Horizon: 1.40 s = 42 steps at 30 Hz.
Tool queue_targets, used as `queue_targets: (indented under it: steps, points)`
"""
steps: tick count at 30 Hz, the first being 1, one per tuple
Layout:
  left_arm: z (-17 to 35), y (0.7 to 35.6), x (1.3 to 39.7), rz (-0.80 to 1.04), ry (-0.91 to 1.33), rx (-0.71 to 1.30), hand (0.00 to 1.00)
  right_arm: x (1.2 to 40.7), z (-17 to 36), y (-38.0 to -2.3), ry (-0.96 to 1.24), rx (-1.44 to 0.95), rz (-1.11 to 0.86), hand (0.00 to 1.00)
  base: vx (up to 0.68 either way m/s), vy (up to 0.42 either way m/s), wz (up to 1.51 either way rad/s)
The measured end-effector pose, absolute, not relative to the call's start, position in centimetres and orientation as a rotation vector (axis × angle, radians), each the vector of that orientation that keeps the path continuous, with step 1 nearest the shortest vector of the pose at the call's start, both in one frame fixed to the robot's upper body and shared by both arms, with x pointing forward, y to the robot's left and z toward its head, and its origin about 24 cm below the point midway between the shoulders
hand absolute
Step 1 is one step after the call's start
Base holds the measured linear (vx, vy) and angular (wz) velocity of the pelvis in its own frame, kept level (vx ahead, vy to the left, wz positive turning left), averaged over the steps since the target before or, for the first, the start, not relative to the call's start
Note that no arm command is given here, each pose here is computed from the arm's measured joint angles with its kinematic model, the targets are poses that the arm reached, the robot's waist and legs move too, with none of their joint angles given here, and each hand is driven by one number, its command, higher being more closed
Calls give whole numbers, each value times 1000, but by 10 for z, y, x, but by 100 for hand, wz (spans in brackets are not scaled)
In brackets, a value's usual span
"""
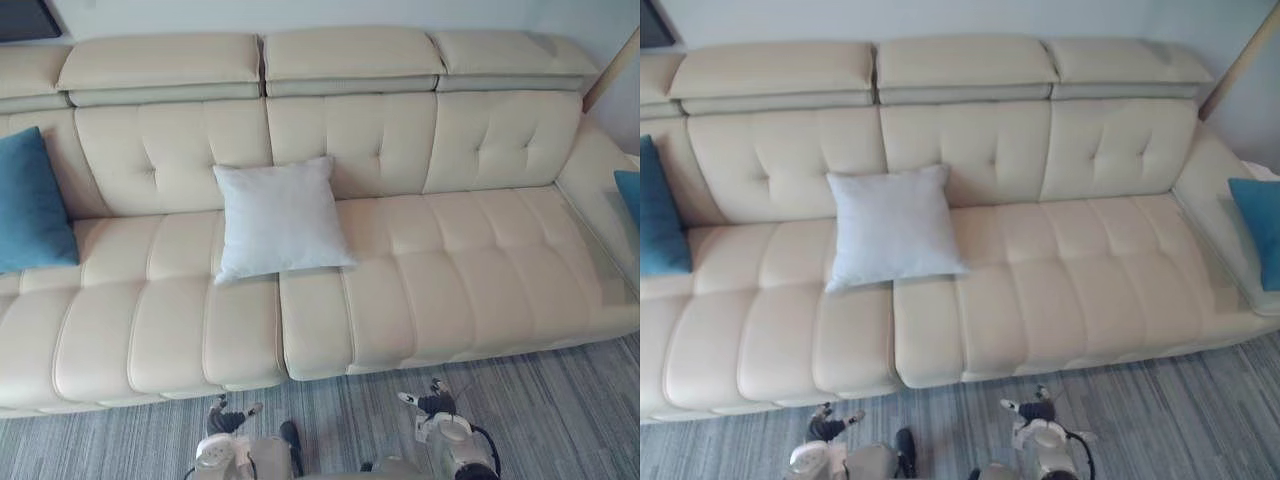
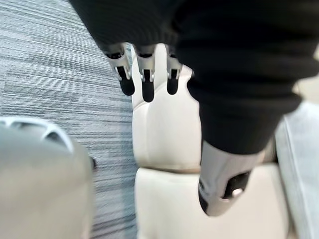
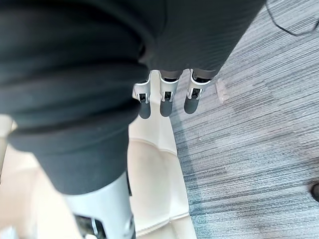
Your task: Pick up cushions and gather them together orderly.
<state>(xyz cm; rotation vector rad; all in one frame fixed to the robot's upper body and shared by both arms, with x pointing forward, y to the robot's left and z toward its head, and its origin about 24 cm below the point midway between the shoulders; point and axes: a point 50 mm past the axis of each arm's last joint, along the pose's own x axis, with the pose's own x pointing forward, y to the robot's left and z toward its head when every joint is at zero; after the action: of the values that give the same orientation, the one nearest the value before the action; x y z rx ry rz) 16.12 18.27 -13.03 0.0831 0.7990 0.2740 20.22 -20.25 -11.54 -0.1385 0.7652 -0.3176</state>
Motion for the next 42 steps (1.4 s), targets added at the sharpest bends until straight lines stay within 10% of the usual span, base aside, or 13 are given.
queue_targets:
  steps: [12, 42]
  points:
    - [-142, 190, 140, 261, 888, 126, 0, 129, -150, -196, 992, -70, -383, 0, -195, 101, 6]
    - [-134, 194, 157, 241, 846, 161, 0, 132, -150, -208, 1003, 30, -513, 0, 60, -30, -77]
